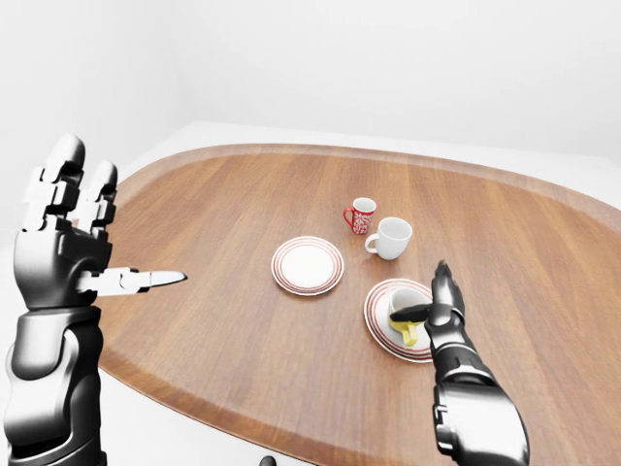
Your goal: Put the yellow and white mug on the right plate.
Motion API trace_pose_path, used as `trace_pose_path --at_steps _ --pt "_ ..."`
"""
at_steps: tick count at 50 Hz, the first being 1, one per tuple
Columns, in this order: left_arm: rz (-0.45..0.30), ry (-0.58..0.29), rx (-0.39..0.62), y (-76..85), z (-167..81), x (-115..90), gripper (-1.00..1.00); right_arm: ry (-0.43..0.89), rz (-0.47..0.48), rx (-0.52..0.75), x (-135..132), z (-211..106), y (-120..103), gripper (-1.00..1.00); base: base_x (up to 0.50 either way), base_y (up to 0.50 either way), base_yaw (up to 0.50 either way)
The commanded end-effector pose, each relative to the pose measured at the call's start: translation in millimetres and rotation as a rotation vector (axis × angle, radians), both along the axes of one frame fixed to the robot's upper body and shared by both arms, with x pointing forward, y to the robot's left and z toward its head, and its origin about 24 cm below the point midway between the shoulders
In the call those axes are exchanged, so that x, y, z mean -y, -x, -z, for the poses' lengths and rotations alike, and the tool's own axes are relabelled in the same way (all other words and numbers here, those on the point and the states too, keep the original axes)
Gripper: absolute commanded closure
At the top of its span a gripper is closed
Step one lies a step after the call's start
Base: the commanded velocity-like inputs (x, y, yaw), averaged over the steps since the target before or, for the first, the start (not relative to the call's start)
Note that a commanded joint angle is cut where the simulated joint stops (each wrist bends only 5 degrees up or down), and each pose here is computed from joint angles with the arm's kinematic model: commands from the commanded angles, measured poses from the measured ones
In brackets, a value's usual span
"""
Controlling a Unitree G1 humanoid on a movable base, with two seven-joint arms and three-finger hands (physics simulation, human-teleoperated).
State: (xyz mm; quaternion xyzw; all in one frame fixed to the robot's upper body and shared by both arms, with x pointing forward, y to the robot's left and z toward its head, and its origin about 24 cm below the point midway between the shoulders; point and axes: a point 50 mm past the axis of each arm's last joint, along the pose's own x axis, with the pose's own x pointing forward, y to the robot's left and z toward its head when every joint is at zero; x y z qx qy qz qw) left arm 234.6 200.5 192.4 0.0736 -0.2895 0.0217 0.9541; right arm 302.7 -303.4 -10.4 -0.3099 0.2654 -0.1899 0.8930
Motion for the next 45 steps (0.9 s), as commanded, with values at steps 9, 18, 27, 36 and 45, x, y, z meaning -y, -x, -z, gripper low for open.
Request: trace_pose_path --at_steps 9,18,27,36,45 --pt "0.002 -0.002 0.001 0.7 -0.1 0.9 -0.88 -0.014 0.003 0.021 1.3 -5.2 -3.6 -1.0 0.0 0.0 0.0" --pt "0.0 -0.003 0.007 1.2 -1.3 0.5 -0.88 -0.034 -0.005 0.088 5.4 -22.3 -13.9 -1.0 0.0 0.0 0.0" --pt "0.001 -0.002 -0.007 -0.1 1.5 0.8 -0.88 -0.056 -0.032 0.177 7.5 -42.5 -23.9 -1.0 0.0 0.0 0.0" --pt "0.001 -0.003 -0.002 0.0 0.5 0.7 -0.88 -0.061 -0.084 0.284 4.9 -63.4 -30.2 -1.0 0.0 0.0 0.0" --pt "0.004 -0.006 0.005 1.8 -0.7 1.9 -0.88 -0.043 -0.197 0.483 -5.7 -102.4 -28.5 -1.0 0.0 0.0 0.0"
